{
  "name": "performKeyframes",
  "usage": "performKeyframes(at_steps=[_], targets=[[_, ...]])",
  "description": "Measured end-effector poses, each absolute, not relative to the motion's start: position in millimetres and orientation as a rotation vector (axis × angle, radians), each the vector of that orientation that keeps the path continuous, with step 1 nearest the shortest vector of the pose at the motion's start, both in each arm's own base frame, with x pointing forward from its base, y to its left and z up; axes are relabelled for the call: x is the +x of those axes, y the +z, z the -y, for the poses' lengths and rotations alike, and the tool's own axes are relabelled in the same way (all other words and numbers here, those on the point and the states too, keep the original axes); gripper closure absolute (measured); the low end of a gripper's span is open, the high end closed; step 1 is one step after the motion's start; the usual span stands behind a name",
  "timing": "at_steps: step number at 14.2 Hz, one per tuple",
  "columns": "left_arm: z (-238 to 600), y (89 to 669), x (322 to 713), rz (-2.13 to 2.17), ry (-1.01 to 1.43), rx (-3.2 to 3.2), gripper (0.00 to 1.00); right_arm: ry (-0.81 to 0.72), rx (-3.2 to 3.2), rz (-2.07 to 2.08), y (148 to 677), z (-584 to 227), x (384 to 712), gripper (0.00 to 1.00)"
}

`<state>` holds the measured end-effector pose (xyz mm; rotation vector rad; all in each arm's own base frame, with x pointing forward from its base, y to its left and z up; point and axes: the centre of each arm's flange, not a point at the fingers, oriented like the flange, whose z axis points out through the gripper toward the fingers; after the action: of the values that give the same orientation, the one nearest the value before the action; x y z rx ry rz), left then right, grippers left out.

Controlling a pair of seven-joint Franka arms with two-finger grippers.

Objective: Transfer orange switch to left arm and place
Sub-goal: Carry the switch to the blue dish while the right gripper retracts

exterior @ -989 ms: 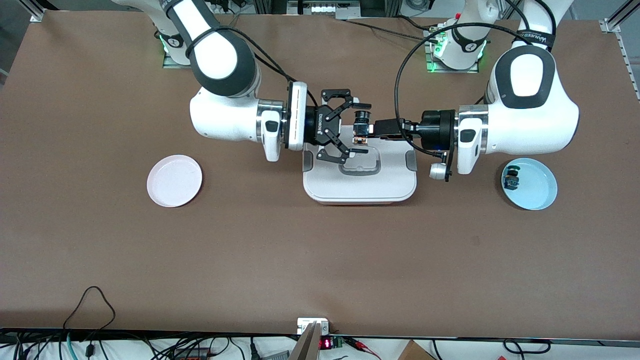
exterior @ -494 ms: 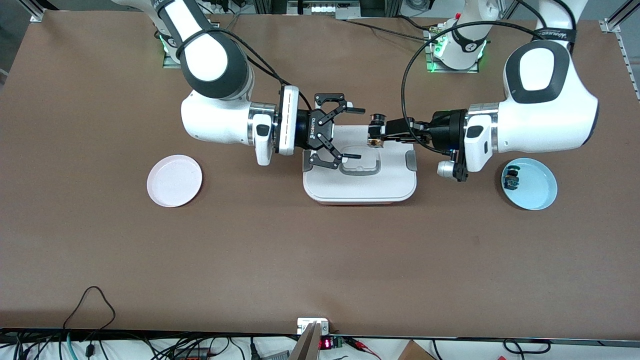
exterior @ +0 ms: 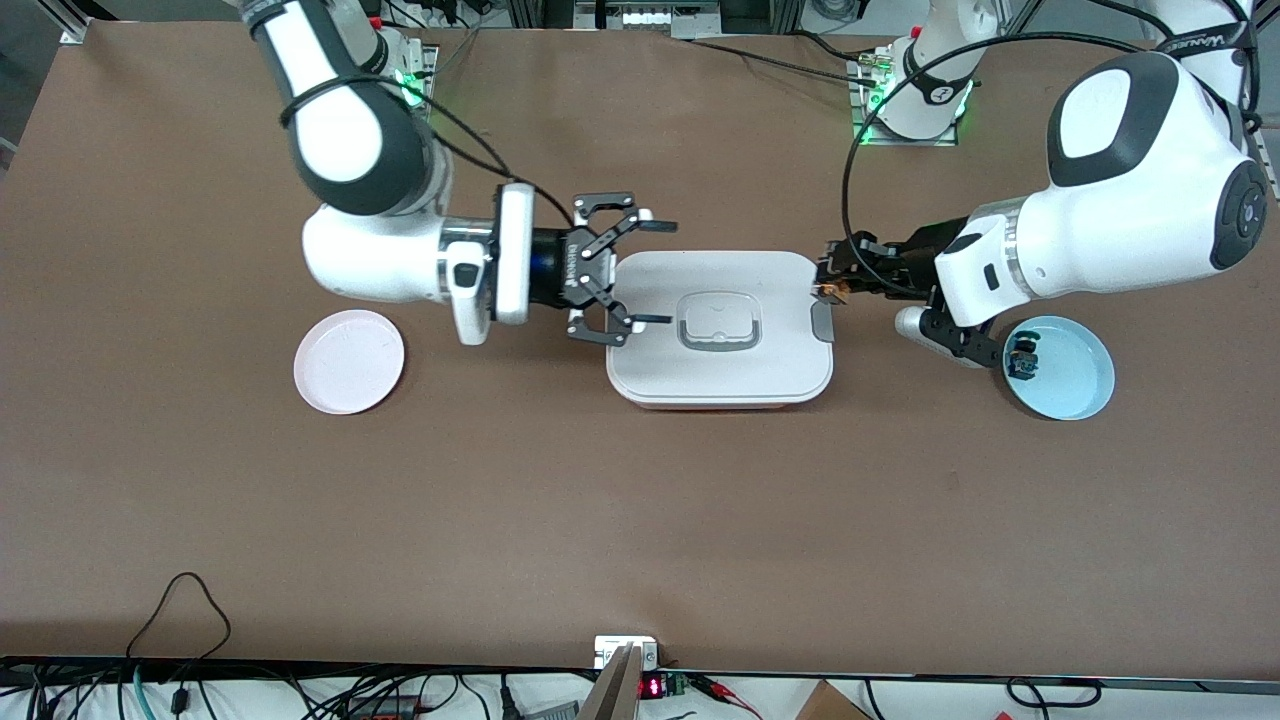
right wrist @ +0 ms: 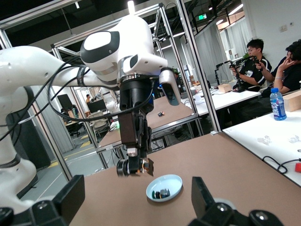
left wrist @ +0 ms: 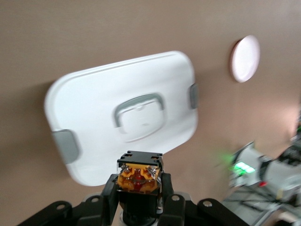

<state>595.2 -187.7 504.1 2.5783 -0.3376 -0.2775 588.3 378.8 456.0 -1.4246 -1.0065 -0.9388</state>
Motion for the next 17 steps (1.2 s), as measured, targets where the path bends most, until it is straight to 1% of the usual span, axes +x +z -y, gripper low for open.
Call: performKeyframes(at_steps=[3,8,10,13,17], targets=[[163.0,480.4,600.2,0.555,-0.308,2.676,0.60,-0.926,-1.452,1.046,450.5,-328.8,605.0,0.00],[102.6,464.7,605.2,0.792,-0.389,2.761,0.60,-0.849,-1.567,1.073,430.3,-255.3,618.1,0.00],[64.6,448.6,609.1,0.981,-0.468,2.788,0.60,-0.770,-1.660,1.037,434.1,-232.3,621.1,0.00],[10.7,419.1,617.2,1.151,-0.562,2.761,0.60,-0.591,-1.815,0.920,449.4,-214.2,617.9,0.00],[-53.4,386.2,632.3,1.399,-0.571,2.710,0.60,-0.337,-2.033,0.730,455.1,-201.5,611.7,0.00]])
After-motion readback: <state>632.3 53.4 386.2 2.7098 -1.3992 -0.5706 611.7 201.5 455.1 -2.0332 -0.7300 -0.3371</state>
